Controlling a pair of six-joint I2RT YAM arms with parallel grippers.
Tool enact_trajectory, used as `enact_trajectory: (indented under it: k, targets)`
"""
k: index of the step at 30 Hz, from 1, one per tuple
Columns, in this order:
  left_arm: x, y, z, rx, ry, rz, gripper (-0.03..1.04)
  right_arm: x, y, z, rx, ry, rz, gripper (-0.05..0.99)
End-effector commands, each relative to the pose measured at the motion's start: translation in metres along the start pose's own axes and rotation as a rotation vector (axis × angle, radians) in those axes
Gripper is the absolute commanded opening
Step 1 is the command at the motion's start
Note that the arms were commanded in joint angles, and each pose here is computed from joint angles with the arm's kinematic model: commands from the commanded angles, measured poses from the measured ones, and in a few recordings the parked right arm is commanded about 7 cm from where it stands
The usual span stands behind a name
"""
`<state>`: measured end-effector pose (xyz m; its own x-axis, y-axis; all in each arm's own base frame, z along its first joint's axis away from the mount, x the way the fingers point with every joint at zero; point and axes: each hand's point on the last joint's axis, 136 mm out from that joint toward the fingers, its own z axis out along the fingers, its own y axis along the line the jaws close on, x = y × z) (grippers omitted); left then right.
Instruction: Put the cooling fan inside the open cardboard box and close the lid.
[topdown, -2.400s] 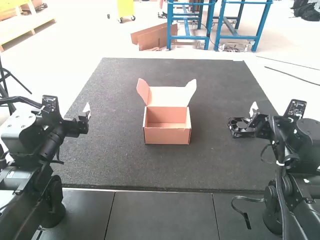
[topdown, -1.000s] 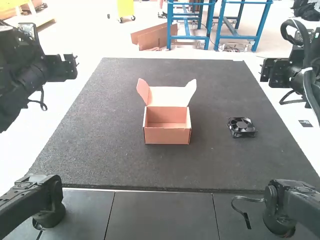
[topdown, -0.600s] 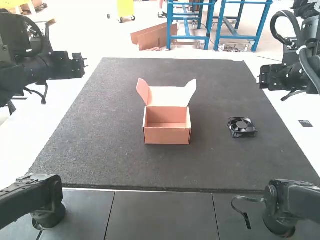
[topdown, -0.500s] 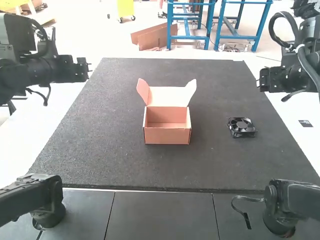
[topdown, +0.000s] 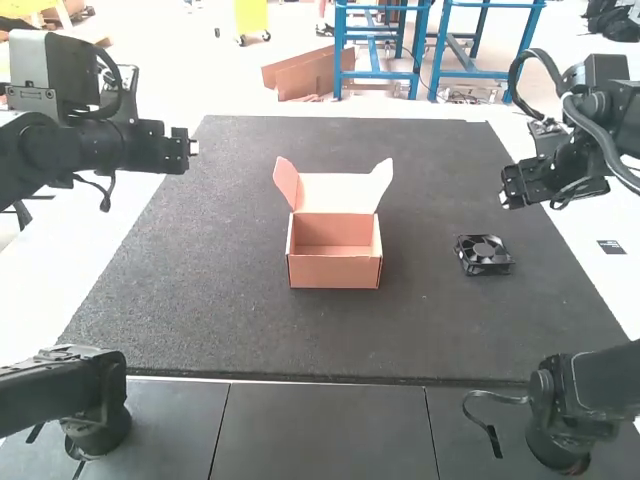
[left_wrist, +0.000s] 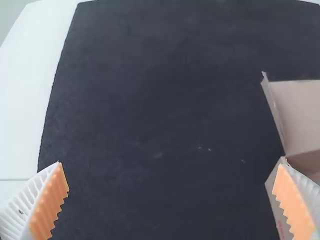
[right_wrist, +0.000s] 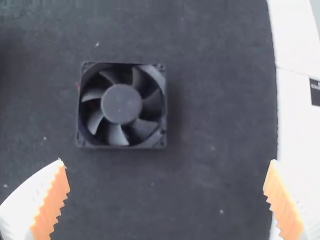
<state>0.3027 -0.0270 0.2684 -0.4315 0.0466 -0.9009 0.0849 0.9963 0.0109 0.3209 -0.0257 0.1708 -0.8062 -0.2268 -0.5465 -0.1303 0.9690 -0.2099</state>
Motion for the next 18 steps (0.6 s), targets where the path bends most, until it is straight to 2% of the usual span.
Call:
enact_trajectory:
  k: [1,8,18]
  targets:
    - [-0.009,0.007,0.001,-0.042,-0.006,0.025,0.97,0.002,-0.014,0.019,-0.011,0.047,0.085,0.9]
    - [0.001,0.014,0.01,-0.078,0.055,0.055,0.97,0.006,-0.047,0.063,-0.045,0.127,0.197,0.89]
    - [-0.004,0.02,0.017,-0.112,0.079,0.077,0.97,0.004,-0.042,0.107,-0.131,0.213,0.165,0.89]
